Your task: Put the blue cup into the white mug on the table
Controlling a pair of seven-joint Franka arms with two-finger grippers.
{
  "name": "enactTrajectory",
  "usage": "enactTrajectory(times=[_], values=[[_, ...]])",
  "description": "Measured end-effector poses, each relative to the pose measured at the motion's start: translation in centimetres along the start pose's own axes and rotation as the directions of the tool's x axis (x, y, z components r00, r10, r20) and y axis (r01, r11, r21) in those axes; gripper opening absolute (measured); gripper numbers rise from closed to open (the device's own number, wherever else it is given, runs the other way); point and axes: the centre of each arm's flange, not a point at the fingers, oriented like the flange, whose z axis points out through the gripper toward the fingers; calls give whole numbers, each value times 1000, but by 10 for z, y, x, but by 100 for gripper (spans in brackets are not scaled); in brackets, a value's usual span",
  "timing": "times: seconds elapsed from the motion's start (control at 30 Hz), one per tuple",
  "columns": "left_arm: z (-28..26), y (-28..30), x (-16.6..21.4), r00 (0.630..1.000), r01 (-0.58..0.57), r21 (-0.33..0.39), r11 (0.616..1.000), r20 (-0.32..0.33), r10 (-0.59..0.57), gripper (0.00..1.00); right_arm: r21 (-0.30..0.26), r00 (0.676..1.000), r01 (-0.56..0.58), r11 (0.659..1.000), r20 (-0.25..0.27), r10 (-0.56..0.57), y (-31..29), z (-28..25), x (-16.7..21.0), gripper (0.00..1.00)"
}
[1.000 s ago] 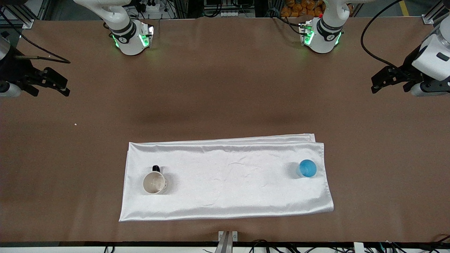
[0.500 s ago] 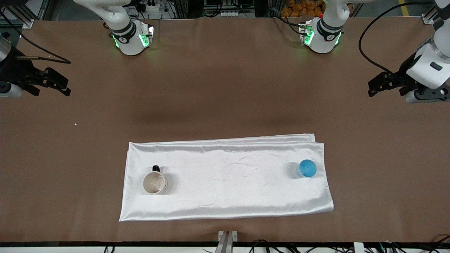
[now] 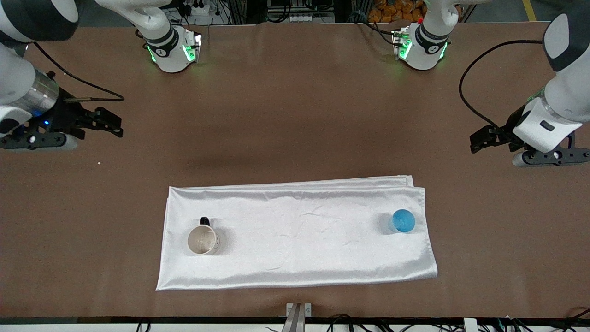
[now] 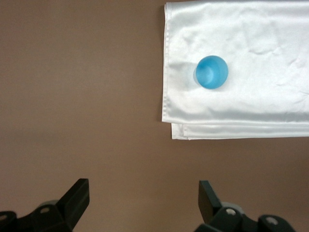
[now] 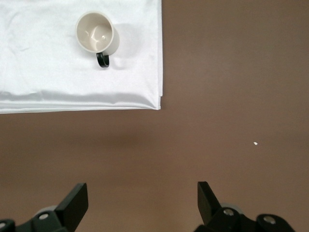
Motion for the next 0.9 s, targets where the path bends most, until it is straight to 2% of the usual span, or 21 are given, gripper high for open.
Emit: enactTrajectory(times=[0.13,0.43,0.9], values=[[22,4,11,1000,-4,-4,1000,-7,4,100,1,999,33,999,23,-33,-21,35,19,100],[75,25,29,999,-34,-15,999,-26,34,100,8,995,96,995,33,-97,-67,130,63,100],[155,51,49,998,-62,-24,998,-1,62,100,3,991,137,991,0,-137,-88,238,101,100]])
